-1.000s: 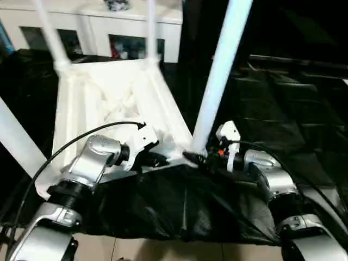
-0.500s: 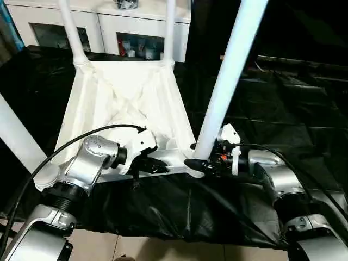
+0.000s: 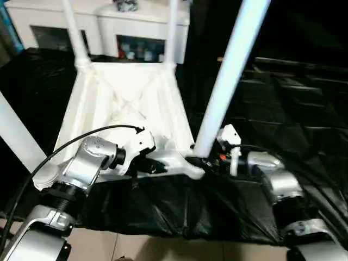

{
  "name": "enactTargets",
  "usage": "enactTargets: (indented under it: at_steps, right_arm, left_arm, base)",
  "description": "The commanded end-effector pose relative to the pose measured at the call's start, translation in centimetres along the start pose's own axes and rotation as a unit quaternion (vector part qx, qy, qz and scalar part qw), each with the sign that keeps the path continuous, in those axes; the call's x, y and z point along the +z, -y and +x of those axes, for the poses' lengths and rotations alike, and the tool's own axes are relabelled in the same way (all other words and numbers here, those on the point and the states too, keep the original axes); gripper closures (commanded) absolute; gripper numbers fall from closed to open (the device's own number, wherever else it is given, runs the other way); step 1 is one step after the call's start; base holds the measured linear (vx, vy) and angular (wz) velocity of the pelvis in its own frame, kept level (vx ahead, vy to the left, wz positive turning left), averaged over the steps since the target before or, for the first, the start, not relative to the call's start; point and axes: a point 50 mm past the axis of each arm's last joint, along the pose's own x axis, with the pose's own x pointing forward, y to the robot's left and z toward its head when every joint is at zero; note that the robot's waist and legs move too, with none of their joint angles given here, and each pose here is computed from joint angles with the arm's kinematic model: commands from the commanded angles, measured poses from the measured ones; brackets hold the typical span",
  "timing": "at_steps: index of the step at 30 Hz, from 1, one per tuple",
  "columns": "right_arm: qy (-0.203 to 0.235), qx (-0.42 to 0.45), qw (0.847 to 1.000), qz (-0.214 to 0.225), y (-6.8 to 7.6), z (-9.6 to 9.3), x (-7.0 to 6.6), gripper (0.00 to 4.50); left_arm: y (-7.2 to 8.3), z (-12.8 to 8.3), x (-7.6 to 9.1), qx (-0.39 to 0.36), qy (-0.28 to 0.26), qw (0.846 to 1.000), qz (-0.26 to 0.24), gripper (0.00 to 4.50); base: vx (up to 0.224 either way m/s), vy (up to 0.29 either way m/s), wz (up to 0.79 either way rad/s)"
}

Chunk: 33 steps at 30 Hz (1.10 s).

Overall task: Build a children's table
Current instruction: Rotate leg to tighten

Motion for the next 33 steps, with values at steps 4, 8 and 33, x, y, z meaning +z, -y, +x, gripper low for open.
enactTargets:
  at_steps: [4,8,33]
  right_arm:
    - [-0.031,-0.181,0.978,0.102,0.1,2.3,-3.7,2.48]
    - [-0.027,-0.298,0.945,0.134,0.3,4.2,-3.6,2.51]
    - [0.004,-0.096,0.995,0.002,-0.5,4.6,-0.8,1.04]
  left_arm:
    - [-0.3,2.6,1.0,0.07,0.01,0.997,-0.031,4.5]
    - [0.1,5.0,2.3,0.095,0.022,0.994,-0.046,4.5]
    - [0.0,2.3,0.8,0.054,0.015,0.998,-0.026,4.5]
  base:
    - [0.0,0.0,0.0]
    - [0.0,0.0,0.0]
    - [0.0,0.0,0.0]
